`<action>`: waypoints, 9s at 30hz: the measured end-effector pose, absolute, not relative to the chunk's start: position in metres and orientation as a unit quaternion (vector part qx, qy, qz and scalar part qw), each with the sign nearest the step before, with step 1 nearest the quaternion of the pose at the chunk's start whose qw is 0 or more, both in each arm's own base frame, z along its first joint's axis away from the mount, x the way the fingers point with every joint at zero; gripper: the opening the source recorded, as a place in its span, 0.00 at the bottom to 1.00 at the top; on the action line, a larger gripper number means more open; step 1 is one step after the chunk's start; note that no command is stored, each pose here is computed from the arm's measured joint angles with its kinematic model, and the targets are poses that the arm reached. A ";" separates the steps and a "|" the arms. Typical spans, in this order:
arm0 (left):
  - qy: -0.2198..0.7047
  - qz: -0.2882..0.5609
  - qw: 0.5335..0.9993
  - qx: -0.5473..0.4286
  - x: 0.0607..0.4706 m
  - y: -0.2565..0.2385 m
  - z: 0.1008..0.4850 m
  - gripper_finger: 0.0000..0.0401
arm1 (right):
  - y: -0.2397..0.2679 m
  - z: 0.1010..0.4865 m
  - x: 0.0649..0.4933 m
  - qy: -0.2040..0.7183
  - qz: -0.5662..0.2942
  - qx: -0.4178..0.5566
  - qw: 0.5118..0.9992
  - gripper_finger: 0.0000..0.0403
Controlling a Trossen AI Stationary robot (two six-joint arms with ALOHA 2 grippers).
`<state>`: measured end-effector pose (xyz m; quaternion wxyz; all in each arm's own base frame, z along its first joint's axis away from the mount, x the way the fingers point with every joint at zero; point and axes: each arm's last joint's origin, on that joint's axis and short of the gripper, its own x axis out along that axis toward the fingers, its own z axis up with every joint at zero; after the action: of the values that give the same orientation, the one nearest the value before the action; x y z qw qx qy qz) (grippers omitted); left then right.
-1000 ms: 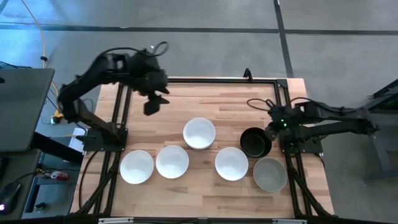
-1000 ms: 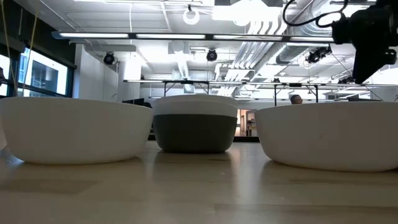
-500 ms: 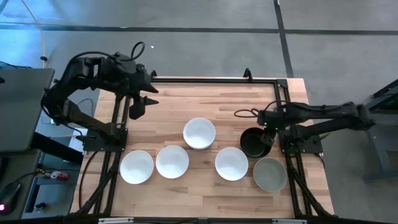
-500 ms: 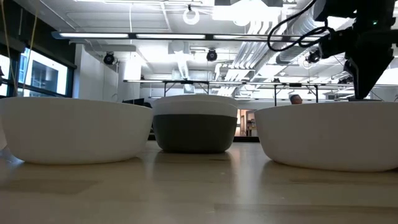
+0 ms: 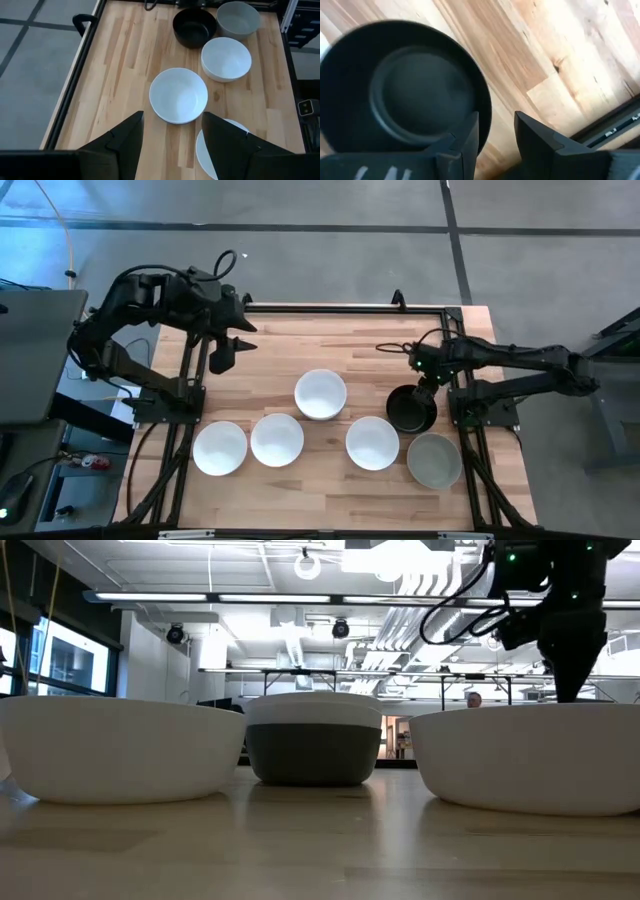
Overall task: Nest bowls inside each other
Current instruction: Stack the black bowl on top of the white bowl, then stack the white bowl on top of the black bowl
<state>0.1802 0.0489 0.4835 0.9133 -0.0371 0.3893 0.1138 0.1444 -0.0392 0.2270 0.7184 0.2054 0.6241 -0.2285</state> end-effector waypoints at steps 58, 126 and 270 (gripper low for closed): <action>0.396 0.109 0.911 -0.028 0.179 0.049 0.483 0.47 | -0.065 0.241 0.195 0.655 -0.203 0.204 0.699 0.00; 0.246 0.161 0.955 0.029 0.036 0.013 0.451 0.47 | -0.106 0.261 0.398 0.625 -0.128 0.327 0.697 0.00; 0.695 0.063 0.710 -0.098 0.160 -0.036 0.185 0.32 | -0.022 0.548 0.181 0.204 0.171 -0.063 0.962 0.36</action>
<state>0.1600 -0.0357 0.1848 0.7098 -0.0979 0.6947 0.0633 0.1814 -0.0219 0.5476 0.9619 -0.0633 0.2038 0.1710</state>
